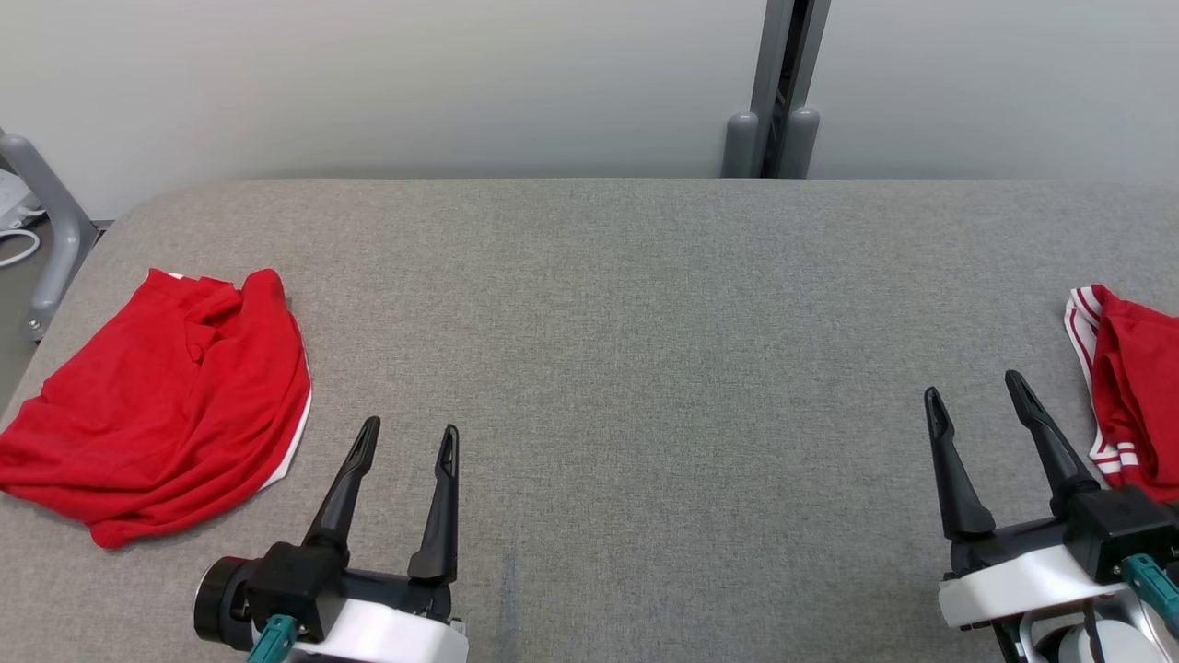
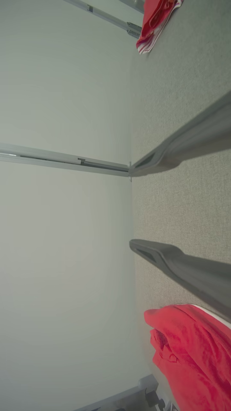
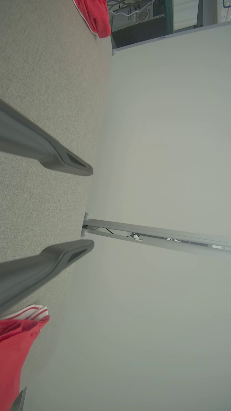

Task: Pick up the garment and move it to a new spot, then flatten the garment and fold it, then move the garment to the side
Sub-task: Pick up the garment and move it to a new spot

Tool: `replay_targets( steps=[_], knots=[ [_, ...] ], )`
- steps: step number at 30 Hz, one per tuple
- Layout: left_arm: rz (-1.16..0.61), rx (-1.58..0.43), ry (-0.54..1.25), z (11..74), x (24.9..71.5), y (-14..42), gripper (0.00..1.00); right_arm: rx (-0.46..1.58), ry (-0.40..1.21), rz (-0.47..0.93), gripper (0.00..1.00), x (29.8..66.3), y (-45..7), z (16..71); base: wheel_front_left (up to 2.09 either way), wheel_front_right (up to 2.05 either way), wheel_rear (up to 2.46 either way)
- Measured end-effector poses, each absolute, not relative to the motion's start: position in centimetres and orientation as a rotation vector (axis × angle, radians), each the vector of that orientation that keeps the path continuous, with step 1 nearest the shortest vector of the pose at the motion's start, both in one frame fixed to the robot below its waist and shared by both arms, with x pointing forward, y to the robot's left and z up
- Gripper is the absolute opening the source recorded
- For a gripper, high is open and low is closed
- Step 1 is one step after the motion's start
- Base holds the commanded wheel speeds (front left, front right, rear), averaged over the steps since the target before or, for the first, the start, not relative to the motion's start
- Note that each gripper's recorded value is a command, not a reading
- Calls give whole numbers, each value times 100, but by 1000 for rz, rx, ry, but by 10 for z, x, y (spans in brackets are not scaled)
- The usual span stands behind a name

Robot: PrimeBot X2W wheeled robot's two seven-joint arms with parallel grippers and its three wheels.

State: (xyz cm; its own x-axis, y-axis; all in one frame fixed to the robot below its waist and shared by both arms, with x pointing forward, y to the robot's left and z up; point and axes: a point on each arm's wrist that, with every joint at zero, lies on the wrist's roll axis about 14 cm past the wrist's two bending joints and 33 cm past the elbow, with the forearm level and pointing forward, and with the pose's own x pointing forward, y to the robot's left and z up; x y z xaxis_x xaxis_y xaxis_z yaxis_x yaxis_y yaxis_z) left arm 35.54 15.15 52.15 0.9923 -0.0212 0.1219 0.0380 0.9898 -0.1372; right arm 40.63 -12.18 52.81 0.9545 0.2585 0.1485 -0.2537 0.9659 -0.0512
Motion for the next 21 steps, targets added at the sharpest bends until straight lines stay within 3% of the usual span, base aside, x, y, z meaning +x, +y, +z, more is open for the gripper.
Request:
replay_targets(
  steps=[12, 21],
  knots=[
    [-2, -123, -123, 522, 353, 161, 100, -20, -144, 294, 100, 412, -109, 523, 0, 0, 0],
    [142, -85, -124, 522, 337, 206, 100, 24, -147, 486, 100, 416, -44, 522, 0, 0, 0]
  ],
)
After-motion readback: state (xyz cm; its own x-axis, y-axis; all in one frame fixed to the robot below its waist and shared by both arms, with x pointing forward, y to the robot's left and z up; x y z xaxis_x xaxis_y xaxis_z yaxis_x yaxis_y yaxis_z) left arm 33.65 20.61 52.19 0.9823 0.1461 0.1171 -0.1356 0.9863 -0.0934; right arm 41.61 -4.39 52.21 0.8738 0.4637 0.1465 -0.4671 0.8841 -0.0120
